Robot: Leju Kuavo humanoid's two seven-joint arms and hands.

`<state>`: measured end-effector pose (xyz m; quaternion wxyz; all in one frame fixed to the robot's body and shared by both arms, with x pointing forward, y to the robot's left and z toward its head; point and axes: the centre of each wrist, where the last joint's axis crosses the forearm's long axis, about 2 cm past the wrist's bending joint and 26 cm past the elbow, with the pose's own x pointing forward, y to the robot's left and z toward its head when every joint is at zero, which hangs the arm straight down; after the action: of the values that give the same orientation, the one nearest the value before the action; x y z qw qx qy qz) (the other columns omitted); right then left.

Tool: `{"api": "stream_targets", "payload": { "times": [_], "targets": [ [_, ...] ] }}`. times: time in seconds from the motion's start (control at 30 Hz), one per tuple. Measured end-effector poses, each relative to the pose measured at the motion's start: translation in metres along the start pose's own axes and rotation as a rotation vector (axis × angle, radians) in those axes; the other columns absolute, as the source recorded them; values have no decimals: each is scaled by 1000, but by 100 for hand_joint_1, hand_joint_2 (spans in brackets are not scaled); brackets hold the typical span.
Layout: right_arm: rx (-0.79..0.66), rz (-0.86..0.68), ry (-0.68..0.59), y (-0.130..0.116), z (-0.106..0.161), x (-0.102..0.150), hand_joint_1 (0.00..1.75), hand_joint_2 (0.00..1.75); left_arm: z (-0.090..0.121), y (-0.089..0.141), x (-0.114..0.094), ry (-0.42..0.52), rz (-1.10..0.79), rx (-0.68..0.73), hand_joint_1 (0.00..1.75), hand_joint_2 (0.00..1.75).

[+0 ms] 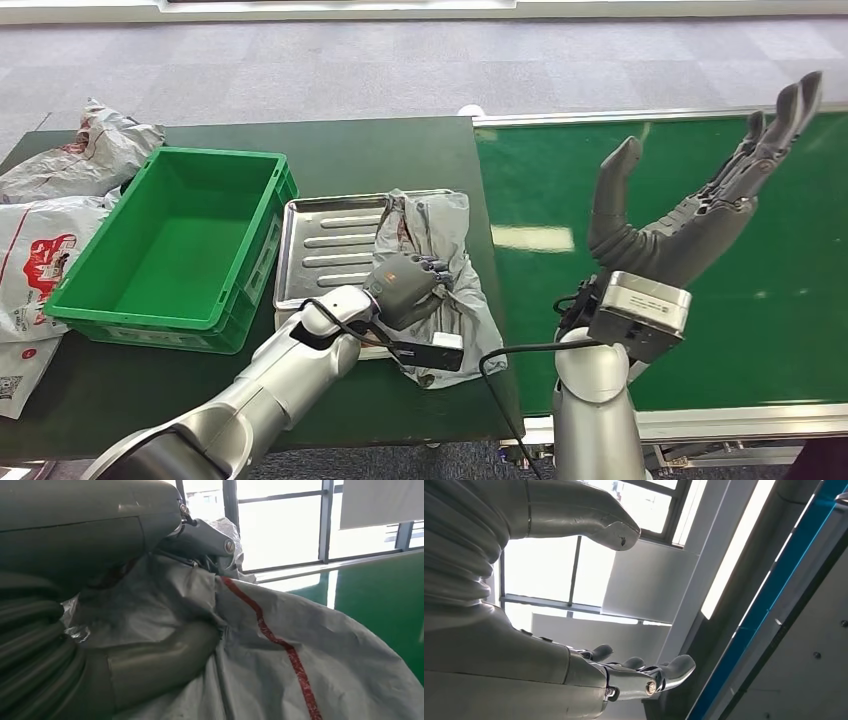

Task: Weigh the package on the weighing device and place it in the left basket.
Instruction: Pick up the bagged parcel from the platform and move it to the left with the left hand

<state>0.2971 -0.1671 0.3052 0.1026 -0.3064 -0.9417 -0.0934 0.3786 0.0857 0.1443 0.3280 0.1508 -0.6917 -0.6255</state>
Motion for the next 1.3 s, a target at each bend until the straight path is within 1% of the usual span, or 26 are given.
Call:
{"api": "stream_targets", "payload": {
  "times": [0.33, 0.43, 0.5, 0.57, 0.63, 0.77, 0.9, 0.97, 1.03, 1.1, 1.3],
  "targets": [
    [0, -9, 12, 1, 2, -1, 0, 175, 0, 2, 0, -2, 6, 18, 175, 175],
    [2, -9, 13, 1, 3, -1, 0, 175, 0, 3, 0, -2, 10, 51, 175, 175],
    [2, -10, 16, 1, 3, -1, 0, 175, 0, 8, -2, 4, 12, 127, 175, 175],
    [1, -11, 21, 0, 4, -2, 0, 175, 1, 19, -7, 24, 11, 248, 175, 175],
    [-1, -10, 26, -1, 5, -3, 0, 175, 3, 37, -16, 44, 2, 368, 175, 175],
    [-6, -6, 33, -3, 6, -5, 0, 175, 9, 71, -33, 88, -5, 548, 175, 175],
    [-18, -14, 38, -4, 8, -6, 0, 175, 23, 103, -49, 148, 38, 797, 175, 175],
    [-21, -16, 34, -4, 8, -7, 0, 175, 32, 116, -58, 173, 60, 895, 175, 175],
    [-21, -17, 32, -4, 9, -7, 0, 175, 40, 126, -64, 190, 66, 960, 175, 175],
    [-20, -17, 32, -4, 9, -7, 0, 175, 45, 132, -68, 199, 62, 995, 175, 175],
    [-18, -17, 33, -4, 10, -8, 0, 175, 53, 141, -72, 208, 52, 1042, 175, 175]
  ]
}}
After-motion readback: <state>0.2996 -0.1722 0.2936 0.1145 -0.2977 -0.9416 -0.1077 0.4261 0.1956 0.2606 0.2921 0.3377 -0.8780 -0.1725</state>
